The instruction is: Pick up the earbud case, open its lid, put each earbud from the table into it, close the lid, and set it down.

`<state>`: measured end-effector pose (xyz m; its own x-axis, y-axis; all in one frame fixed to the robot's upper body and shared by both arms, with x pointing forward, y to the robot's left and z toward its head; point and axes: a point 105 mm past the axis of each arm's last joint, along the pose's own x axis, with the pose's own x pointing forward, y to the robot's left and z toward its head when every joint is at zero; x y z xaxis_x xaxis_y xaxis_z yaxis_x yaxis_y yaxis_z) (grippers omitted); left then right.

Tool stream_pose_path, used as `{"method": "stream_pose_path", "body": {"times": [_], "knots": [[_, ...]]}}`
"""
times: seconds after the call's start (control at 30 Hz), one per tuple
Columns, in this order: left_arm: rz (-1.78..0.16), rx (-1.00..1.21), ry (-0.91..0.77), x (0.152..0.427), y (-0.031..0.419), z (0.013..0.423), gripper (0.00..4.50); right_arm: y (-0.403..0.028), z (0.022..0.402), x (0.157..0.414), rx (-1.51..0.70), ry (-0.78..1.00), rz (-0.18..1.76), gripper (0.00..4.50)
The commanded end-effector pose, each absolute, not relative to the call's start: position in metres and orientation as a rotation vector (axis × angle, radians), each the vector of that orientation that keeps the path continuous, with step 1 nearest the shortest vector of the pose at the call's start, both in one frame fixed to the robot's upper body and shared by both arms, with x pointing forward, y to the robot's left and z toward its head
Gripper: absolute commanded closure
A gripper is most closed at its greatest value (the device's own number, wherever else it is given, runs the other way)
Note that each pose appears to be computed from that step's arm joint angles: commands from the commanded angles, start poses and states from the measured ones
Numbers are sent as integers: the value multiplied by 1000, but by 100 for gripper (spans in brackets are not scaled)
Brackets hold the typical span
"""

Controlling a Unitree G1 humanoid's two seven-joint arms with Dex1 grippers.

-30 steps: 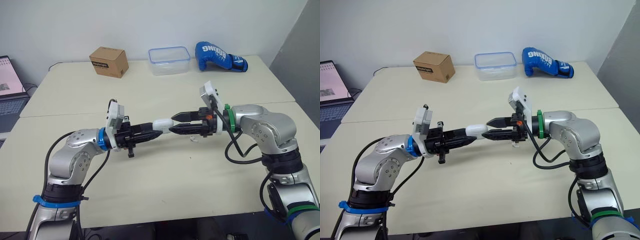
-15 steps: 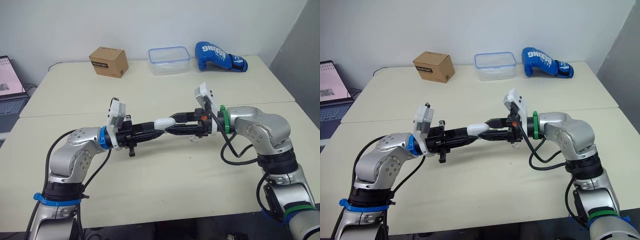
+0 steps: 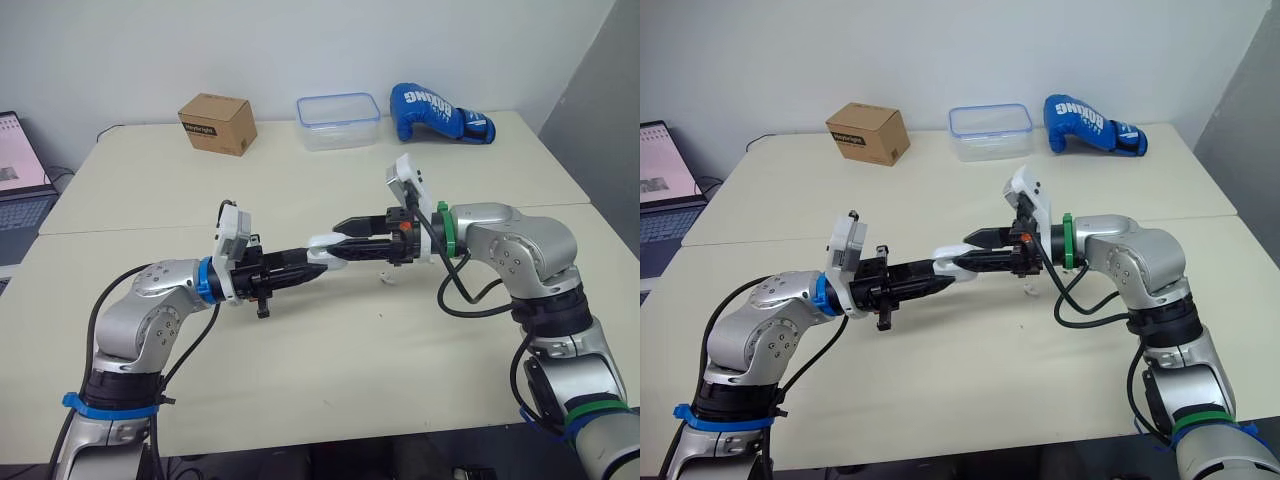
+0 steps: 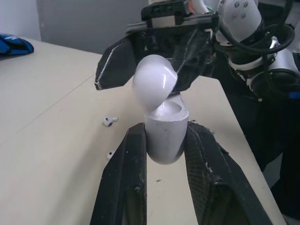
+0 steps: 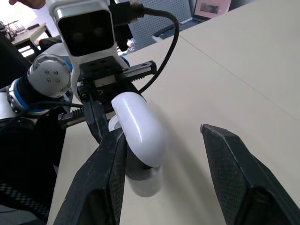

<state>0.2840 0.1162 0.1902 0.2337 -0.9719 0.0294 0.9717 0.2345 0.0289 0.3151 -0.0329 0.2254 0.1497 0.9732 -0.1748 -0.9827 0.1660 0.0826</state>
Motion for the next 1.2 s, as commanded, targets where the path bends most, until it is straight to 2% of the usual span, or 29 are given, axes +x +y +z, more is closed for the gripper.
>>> {"method": "stream_pose_path", "body": {"times": [0.03, 0.17, 0.4, 0.6, 0.7, 0.83, 0.93, 1.03, 1.2], "knots": [[-1368, 23, -95, 276, 112, 201, 374, -33, 241, 316, -74, 135, 1406, 199], [-1366, 24, -94, 276, 112, 201, 374, -33, 243, 316, -72, 135, 1417, 199], [-1323, 35, -99, 279, 120, 200, 374, -39, 259, 299, -57, 141, 1524, 199], [-1223, 47, -107, 288, 146, 202, 374, -64, 277, 315, -109, 144, 1429, 199], [-1215, 56, -108, 289, 148, 201, 374, -76, 268, 326, -222, 236, 1344, 199], [-1218, 62, -127, 293, 147, 205, 374, -92, 244, 347, -492, 404, 1192, 199], [-1215, 74, -134, 296, 147, 204, 374, -98, 227, 355, -700, 484, 1150, 199], [-1217, 80, -140, 299, 146, 203, 374, -96, 210, 357, -803, 591, 1124, 199], [-1230, 82, -151, 300, 143, 203, 374, -86, 193, 355, -843, 693, 1110, 199]]}}
